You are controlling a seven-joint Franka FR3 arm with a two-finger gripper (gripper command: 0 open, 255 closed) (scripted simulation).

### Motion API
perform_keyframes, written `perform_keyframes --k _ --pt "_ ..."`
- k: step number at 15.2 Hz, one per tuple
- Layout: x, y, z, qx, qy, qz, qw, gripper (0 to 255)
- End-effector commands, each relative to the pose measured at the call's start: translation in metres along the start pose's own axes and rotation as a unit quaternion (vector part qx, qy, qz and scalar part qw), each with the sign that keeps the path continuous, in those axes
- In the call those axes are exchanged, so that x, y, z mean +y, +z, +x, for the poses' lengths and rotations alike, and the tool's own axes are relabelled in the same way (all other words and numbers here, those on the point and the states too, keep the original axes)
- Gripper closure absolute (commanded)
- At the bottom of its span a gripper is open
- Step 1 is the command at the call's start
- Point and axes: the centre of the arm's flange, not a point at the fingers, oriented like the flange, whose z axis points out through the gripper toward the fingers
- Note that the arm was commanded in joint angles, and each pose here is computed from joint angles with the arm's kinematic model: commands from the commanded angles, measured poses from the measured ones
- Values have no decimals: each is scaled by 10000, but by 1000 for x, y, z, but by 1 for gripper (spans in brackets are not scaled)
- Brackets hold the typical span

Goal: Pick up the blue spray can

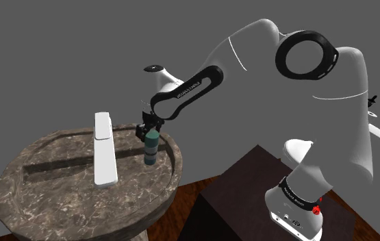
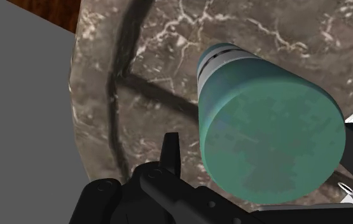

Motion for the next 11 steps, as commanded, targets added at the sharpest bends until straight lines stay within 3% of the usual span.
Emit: perform_keyframes --k 1,11 --pt "0 2 1 3 0 0 10000 255" --pt "0 -4 0 3 0 1 10000 255"
